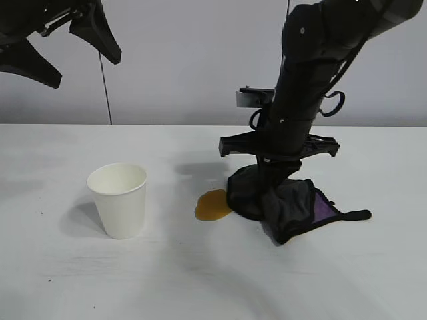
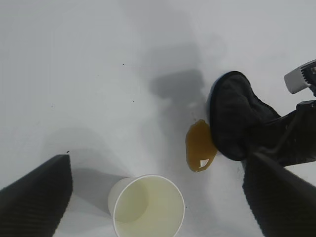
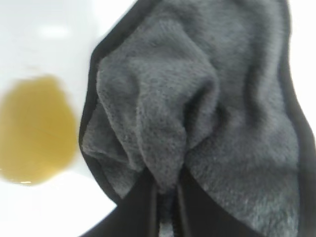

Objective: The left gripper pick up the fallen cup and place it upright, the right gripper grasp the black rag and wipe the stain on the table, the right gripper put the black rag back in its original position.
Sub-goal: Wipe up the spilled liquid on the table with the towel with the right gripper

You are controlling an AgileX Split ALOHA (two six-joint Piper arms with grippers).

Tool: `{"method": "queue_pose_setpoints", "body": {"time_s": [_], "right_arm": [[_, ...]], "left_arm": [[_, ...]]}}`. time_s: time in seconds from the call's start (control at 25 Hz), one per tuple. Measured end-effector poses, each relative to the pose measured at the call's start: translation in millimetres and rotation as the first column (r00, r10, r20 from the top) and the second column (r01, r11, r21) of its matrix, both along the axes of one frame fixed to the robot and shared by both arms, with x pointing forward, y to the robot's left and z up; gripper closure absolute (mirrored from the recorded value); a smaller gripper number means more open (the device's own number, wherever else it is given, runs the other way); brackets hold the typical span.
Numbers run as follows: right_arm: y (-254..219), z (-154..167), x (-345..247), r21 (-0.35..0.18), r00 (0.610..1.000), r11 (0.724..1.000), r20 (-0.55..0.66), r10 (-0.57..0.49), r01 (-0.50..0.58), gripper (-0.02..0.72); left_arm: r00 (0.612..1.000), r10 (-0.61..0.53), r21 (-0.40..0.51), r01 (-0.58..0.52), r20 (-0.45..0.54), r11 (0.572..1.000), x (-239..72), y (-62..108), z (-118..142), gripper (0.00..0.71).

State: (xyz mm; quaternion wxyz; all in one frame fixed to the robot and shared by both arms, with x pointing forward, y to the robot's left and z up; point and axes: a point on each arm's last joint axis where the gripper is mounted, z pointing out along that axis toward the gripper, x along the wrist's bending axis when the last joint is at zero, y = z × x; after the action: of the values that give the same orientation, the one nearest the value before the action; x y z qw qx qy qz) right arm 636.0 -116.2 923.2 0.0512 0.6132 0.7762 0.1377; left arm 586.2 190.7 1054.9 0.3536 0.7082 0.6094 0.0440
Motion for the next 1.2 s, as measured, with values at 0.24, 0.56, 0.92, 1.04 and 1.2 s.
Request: {"method": "queue_pose_setpoints", "body": {"time_s": [0.24,0.56,0.92,1.04,1.2], "right_arm": [[9.5,5.0,-0.7,0.016,1.0,1.0,0.001,0.011,-0.011,0.692],[45.0,-9.0,-17.6,0.047,0.995,0.994,-0.039,0.096,-0.094,0.692],[53.4,-28.2,-13.1,0.038,0.994,0.996,-0.066,0.082,-0.08,0.692],[36.5,-23.6,1.2,0.002,0.998,0.999,-0.037,0.047,-0.047,0.692],[6.3,-23.4,16.0,-0.039,0.999,0.999,-0.029,-0.015,0.014,0.692]], "left_arm": [[1.0,0.0,0.0,0.0,0.0,1.0,0.0,0.0,0.0,0.035],[1.0,0.0,0.0,0.0,0.0,1.0,0.0,0.0,0.0,0.035],[1.0,0.0,0.001,0.0,0.0,1.0,0.0,0.0,0.0,0.035],[1.0,0.0,0.001,0.0,0.001,1.0,0.1,0.1,0.0,0.035],[1.0,0.002,0.001,-0.002,0.004,1.0,0.3,0.1,0.2,0.035]]}}
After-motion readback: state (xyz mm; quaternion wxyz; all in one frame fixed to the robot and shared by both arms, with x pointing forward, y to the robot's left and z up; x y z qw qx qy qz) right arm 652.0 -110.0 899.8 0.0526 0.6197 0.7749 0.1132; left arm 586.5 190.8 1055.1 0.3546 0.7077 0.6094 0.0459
